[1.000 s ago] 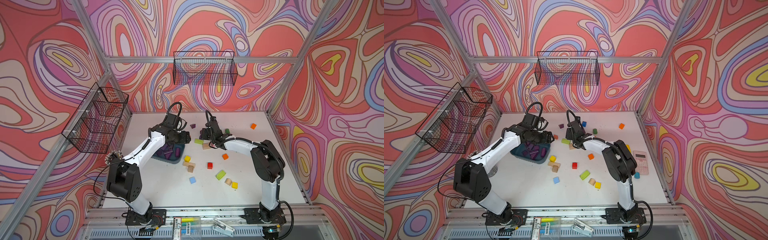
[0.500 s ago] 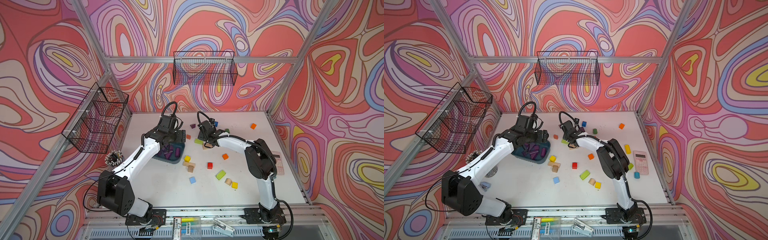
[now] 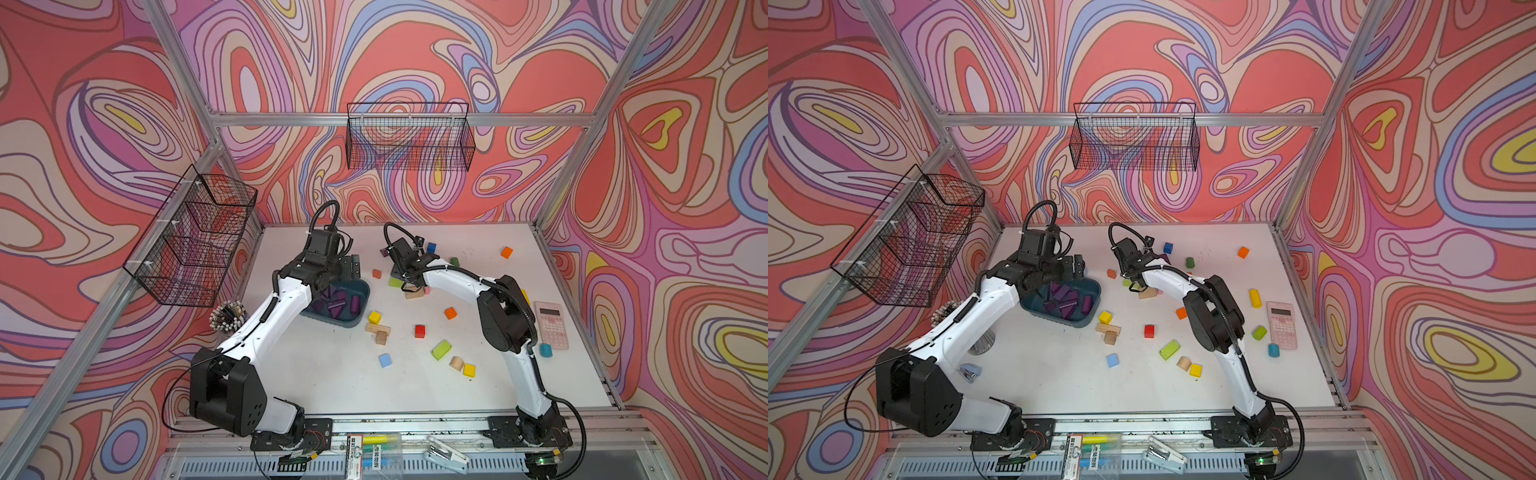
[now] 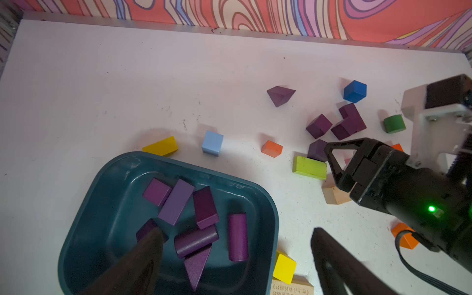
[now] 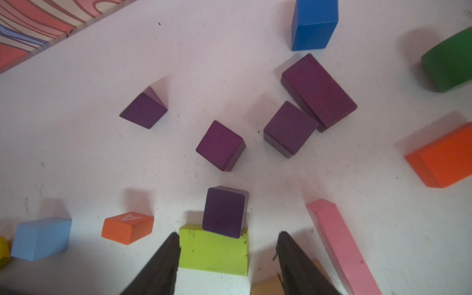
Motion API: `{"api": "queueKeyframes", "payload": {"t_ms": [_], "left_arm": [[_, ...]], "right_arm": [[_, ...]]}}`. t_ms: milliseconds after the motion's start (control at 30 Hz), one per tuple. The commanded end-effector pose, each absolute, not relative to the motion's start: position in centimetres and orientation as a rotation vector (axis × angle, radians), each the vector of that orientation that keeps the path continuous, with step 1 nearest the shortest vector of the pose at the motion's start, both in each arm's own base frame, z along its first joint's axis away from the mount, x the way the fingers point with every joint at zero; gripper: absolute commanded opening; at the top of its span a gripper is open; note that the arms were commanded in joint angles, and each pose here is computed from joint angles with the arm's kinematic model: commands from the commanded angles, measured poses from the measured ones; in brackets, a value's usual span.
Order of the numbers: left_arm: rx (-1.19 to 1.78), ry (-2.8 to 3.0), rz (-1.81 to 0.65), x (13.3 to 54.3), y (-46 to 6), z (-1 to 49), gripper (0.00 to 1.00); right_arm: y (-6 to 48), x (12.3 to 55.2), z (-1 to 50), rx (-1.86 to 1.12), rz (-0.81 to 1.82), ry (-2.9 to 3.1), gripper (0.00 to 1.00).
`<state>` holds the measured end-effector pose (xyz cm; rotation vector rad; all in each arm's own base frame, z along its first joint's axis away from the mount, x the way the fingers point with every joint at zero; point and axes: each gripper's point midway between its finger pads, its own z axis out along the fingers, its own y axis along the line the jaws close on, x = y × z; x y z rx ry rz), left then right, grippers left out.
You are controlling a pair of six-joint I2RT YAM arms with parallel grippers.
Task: Pick purple bricks into the storage bin
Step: Pick up the building block from the center of the board.
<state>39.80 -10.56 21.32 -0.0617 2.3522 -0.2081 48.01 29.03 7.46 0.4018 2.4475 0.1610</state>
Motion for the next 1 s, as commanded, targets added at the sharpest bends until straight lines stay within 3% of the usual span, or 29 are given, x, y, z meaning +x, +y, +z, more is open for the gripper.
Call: {"api": "queueKeyframes", "payload": {"t_ms": [0,567,967], "left_arm": [[-0.134,2.317,-0.205,40.0,-9.0,22.3,0.93],[-0.199,2.306,-0.300,40.3,-7.8,22.7,0.93],[-0.228,2.335,-0.363,40.6,-7.9,21.9,0.92]], "right_arm": [[28.4,48.0,6.8,0.421,0.077,2.460,0.62],[29.0,49.0,4.5,0.398,0.026,2.489,0.54],[29.8,50.2,5.2,0.334,0.048,2.456,0.26]]}}
